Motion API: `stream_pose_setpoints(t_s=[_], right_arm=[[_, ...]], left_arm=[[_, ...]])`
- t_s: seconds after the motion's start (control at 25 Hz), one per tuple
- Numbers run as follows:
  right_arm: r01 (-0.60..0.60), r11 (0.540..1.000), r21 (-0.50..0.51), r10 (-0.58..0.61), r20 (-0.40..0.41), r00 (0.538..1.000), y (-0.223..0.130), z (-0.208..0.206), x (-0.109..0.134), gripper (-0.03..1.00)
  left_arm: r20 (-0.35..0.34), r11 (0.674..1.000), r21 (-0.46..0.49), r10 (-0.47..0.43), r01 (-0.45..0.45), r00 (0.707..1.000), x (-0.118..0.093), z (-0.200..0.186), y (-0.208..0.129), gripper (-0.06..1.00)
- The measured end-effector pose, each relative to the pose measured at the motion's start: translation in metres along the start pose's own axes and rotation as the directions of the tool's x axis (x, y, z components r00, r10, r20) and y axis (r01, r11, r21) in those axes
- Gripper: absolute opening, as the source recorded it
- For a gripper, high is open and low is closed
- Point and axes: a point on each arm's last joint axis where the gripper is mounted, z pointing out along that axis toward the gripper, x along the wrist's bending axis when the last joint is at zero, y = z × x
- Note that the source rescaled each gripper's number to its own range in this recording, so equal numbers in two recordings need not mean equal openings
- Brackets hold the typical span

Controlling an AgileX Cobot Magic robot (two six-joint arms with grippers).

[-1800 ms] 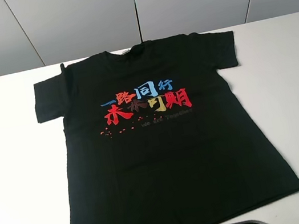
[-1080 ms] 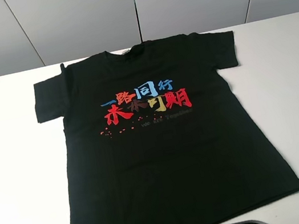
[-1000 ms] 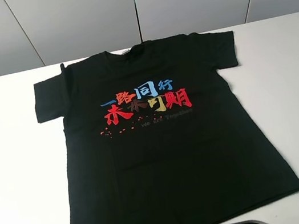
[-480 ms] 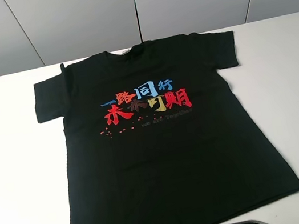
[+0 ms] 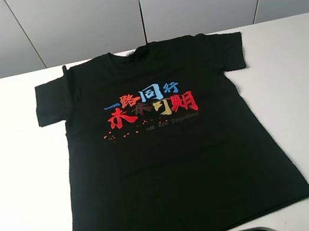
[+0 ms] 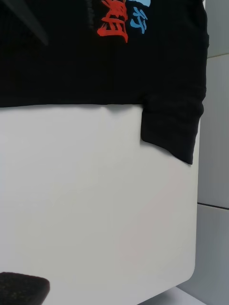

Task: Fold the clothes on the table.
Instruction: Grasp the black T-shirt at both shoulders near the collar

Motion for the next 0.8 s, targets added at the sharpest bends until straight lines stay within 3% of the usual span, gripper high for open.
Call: stream_pose_setpoints(t_s=[0.8], right_arm=[[0.000, 1.000, -0.022, 0.000, 0.003, 1.000, 0.0020, 0.0000, -0.0003, 1.00]], left_arm=[[-0.002, 1.000, 0.000, -0.002, 0.002, 1.000, 0.0002, 0.0000, 0.0000, 0.99]])
